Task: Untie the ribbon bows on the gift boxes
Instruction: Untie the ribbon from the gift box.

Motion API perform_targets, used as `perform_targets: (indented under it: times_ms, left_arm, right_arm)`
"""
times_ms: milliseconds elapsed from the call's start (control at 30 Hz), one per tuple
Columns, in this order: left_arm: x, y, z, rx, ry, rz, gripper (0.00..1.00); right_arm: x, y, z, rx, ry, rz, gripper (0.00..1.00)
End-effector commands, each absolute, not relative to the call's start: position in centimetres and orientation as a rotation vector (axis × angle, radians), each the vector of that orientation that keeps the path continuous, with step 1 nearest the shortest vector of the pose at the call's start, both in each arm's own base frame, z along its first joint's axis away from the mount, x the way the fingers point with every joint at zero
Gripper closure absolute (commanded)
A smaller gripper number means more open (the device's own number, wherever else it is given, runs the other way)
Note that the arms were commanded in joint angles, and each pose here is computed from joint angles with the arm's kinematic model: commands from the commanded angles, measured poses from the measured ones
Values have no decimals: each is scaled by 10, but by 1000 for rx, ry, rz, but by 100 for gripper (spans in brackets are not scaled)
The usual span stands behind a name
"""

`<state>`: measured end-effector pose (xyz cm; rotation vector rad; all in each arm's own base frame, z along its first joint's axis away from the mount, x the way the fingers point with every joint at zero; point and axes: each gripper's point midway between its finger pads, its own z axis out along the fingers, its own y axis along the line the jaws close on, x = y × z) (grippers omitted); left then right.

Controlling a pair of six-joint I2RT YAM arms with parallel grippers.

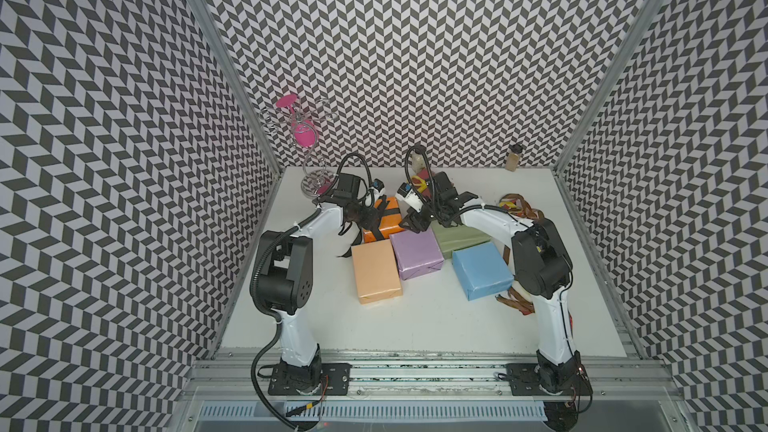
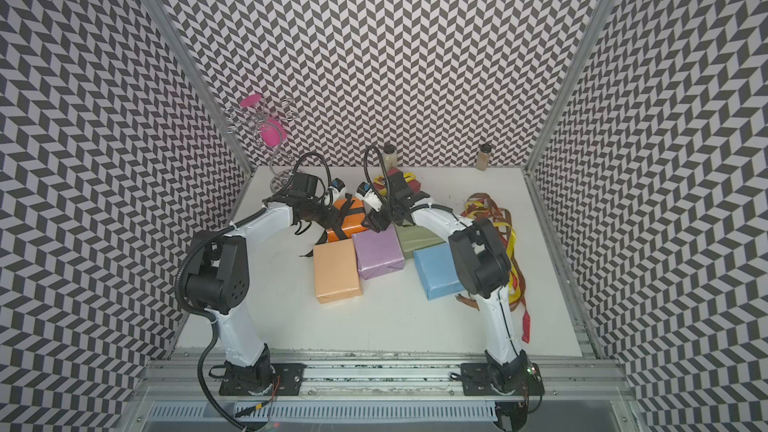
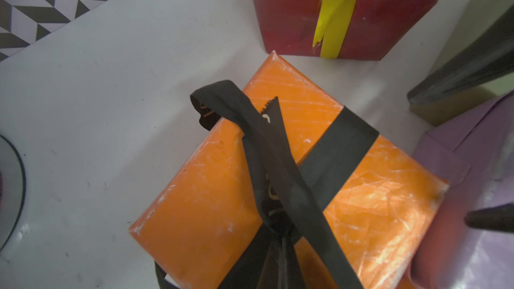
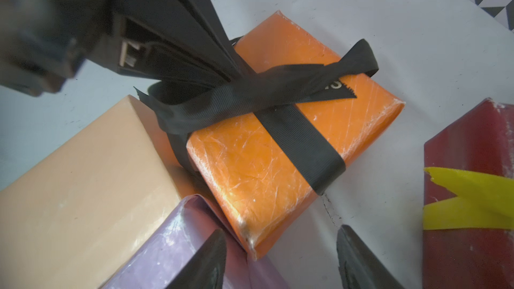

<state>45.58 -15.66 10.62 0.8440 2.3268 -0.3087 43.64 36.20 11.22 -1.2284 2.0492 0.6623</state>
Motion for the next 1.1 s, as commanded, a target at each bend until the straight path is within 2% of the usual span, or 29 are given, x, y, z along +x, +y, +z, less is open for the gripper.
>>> perform_targets:
  times_ms: [0, 333, 667, 800, 1067]
  left_arm:
    - [458, -157, 113, 835, 2340, -321, 100]
    - [486, -149, 183, 829, 2183, -192, 100]
    - [493, -130, 187, 842, 2153, -7, 100]
    - [501, -120, 206, 767, 2090, 74, 100]
    - [499, -118, 236, 728, 2027, 85, 100]
  right_arm:
    - [434, 367, 133, -1225, 1992, 674, 37]
    - [435, 367, 136, -1225, 1985, 668, 37]
    - [434, 366, 136, -1226, 1986, 664, 37]
    - [434, 365, 137, -1225, 1986, 661, 36]
    - [434, 365, 138, -1226, 1985, 659, 36]
